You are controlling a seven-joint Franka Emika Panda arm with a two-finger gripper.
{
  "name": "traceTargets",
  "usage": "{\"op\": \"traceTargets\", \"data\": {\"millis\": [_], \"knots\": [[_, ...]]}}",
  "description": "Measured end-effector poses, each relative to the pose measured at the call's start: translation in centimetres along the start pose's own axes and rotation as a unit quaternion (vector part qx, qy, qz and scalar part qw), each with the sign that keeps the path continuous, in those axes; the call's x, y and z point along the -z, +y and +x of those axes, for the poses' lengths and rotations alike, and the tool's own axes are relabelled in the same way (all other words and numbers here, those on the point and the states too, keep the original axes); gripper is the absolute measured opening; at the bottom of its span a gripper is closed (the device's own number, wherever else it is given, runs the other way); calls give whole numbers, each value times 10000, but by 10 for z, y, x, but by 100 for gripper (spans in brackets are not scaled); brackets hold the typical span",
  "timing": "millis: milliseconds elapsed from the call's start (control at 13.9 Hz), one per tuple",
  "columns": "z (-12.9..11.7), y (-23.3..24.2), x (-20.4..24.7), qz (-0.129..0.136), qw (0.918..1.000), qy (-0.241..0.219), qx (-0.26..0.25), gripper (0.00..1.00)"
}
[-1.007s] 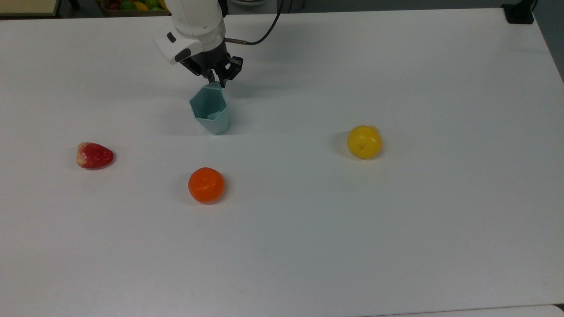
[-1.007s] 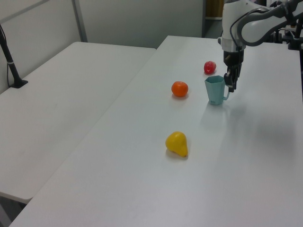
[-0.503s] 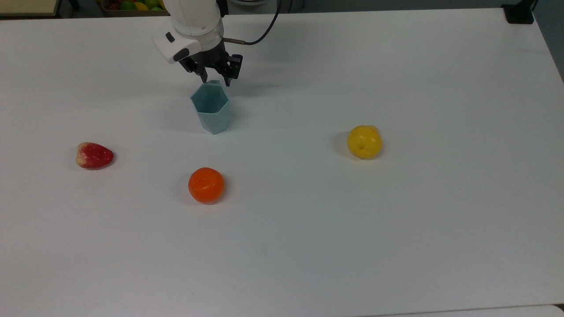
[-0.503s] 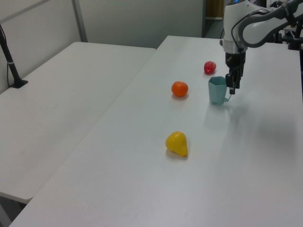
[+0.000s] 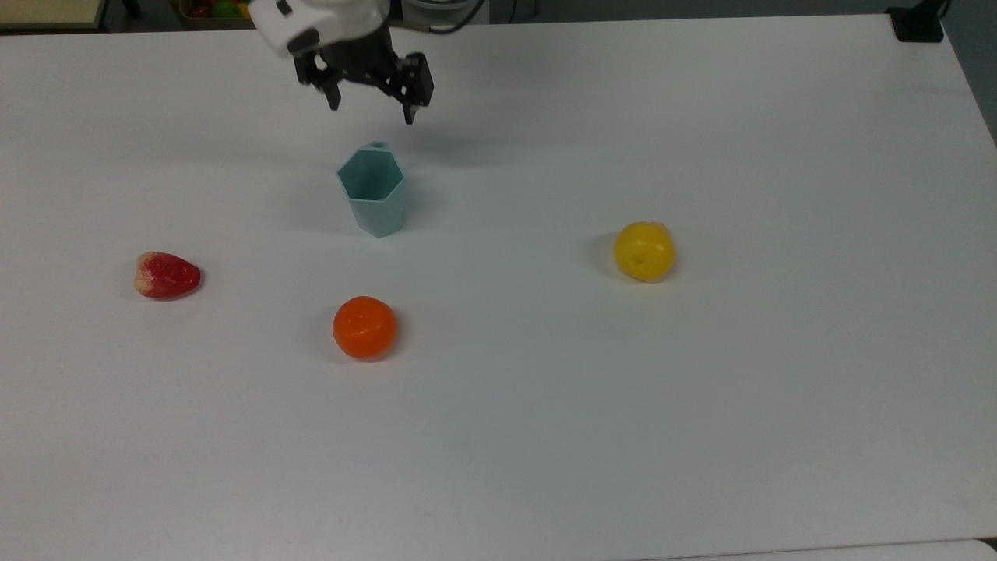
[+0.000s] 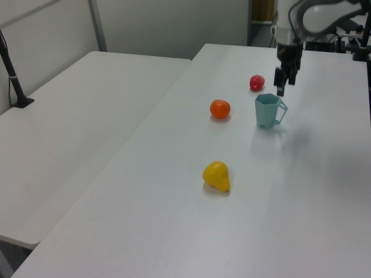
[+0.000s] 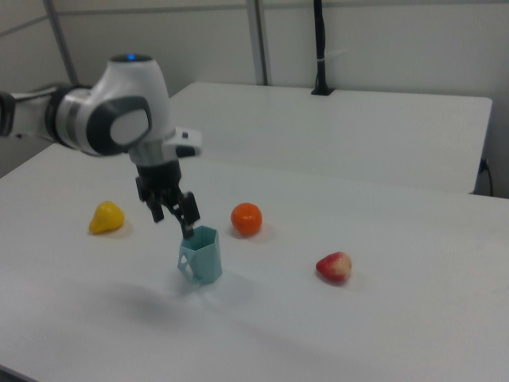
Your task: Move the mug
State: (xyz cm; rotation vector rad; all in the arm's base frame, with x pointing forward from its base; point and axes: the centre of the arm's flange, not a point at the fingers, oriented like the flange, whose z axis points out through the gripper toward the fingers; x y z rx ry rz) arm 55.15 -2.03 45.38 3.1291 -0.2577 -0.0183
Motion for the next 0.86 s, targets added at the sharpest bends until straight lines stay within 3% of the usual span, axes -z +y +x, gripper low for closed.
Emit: {"op": "traceTargets", "data": {"millis": [216,431,863], "knots": [[-4,-4,67,-29,9994,-47,-350,100],[-12,-4,127,-55,9993,-152,-329,100],[-12,-3,139,-127,9991,-262,-312,100]]}}
